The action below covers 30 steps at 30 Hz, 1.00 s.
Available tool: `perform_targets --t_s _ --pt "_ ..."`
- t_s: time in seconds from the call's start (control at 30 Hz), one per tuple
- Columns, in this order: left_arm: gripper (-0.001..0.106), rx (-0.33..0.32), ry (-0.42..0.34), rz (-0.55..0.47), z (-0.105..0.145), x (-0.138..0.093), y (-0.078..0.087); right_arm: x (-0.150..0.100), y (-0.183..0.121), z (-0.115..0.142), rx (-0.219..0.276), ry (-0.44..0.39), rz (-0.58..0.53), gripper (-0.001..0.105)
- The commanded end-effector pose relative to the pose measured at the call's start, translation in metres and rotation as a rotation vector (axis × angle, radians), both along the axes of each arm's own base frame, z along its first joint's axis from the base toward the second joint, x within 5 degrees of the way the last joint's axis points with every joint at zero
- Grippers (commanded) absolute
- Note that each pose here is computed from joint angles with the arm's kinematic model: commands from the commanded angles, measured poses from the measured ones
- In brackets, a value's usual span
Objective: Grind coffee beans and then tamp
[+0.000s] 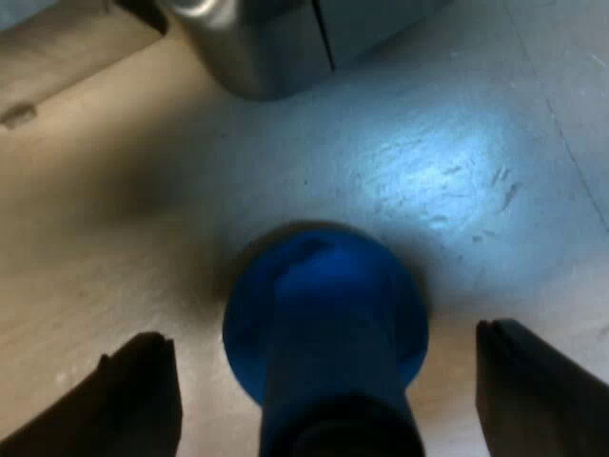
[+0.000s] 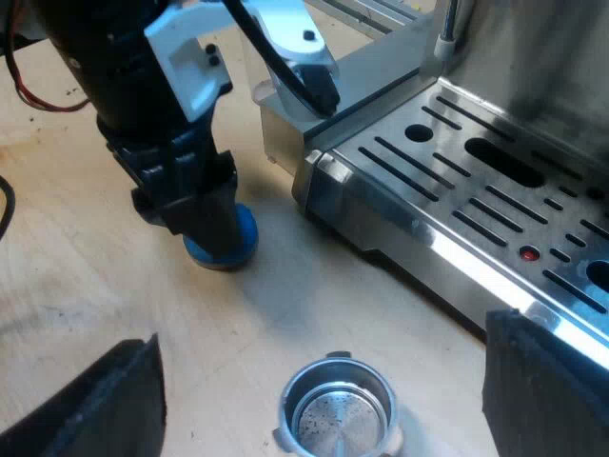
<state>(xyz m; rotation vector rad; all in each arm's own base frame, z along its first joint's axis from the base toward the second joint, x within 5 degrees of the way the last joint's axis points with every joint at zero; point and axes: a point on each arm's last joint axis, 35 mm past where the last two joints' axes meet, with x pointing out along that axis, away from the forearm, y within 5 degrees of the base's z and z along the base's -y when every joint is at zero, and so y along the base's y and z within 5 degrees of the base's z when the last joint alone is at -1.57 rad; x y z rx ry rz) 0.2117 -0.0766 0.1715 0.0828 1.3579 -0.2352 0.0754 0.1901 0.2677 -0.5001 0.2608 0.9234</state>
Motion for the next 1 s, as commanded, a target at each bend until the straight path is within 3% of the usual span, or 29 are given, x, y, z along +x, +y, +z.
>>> perform_targets --t_s 0.03,0.13,0.2,0.23,0.3,0.43,0.67,0.8,0.93,1.0 --pt "0.063 0.000 0.003 -0.011 -0.002 0.002 -0.002 0.000 0.000 0.002 0.009 -0.011 -0.004 0.070" --pt "0.050 -0.007 0.019 -0.013 -0.004 0.002 -0.002 0.000 0.000 0.002 0.009 -0.011 -0.004 0.070" --pt "0.028 -0.007 0.018 -0.013 -0.004 0.002 -0.002 0.000 0.000 0.002 0.009 -0.011 -0.004 0.070" --pt "0.024 -0.007 0.018 -0.013 -0.004 0.002 -0.002 0.000 0.000 0.002 0.009 -0.011 -0.004 0.070" --pt "0.000 -0.005 0.026 -0.013 -0.004 0.001 -0.002 0.000 0.000 0.002 0.009 -0.011 -0.004 0.070" --pt "0.000 -0.013 -0.001 -0.020 0.003 -0.001 -0.001 0.000 0.000 0.002 0.009 -0.011 -0.004 0.070" --pt "0.000 -0.063 -0.148 -0.021 0.039 -0.012 0.003 0.000 0.000 0.002 0.009 -0.011 -0.004 0.070" --pt "0.000 -0.117 -0.302 -0.021 0.074 -0.032 0.010 0.000 0.000 0.002 0.009 -0.011 -0.004 0.070" --pt "0.000 -0.147 -0.353 -0.027 0.089 -0.045 0.014 0.000 0.000 0.002 0.009 -0.011 -0.004 0.070" --pt "0.000 -0.214 -0.363 -0.043 0.100 -0.060 0.017 0.000 0.000 0.002 0.009 -0.011 -0.004 0.070"
